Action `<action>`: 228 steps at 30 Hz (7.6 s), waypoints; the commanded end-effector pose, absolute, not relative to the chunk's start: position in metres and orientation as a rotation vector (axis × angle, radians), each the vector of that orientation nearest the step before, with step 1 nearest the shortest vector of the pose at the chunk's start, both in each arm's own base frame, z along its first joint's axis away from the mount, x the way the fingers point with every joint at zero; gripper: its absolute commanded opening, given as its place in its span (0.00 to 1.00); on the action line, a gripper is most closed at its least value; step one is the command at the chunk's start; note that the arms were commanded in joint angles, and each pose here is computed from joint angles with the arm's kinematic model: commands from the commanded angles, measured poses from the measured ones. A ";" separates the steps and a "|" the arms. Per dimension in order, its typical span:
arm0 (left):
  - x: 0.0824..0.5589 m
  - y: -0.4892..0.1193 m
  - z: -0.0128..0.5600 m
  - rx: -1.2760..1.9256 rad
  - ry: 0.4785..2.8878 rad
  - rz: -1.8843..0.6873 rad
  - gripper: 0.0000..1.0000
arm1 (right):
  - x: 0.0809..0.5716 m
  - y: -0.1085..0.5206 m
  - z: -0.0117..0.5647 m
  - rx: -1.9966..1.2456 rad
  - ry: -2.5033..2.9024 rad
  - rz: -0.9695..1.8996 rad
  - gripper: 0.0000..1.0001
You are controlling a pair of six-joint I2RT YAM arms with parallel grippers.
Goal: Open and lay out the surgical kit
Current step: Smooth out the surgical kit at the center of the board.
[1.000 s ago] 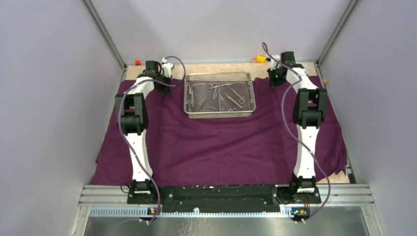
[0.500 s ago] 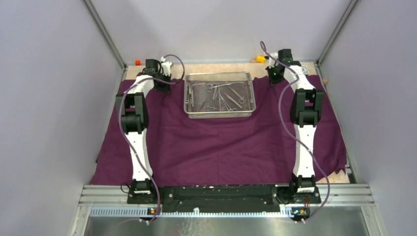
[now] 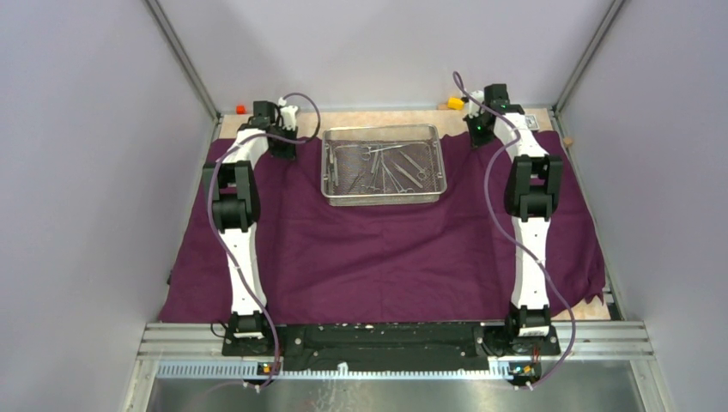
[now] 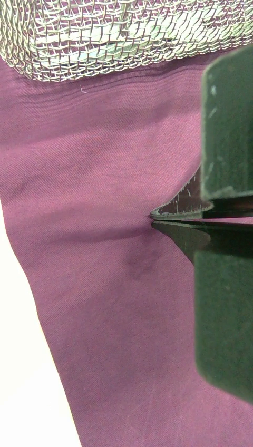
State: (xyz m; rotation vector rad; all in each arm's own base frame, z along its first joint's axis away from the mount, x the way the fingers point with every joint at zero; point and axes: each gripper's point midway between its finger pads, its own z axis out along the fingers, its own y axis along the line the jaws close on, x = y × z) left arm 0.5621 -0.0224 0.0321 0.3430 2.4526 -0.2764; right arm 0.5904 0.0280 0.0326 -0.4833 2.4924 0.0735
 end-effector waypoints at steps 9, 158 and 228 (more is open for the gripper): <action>0.549 0.002 -0.017 0.275 2.589 -0.216 0.00 | 0.574 -0.013 -0.016 -0.460 2.625 -0.028 0.00; 0.343 0.015 0.085 0.432 2.366 -0.269 0.99 | 0.085 -0.189 0.084 -0.505 2.830 -0.094 0.76; 0.359 0.008 0.078 0.390 2.401 -0.387 0.99 | 0.125 -0.242 0.154 -0.720 2.888 -0.484 0.52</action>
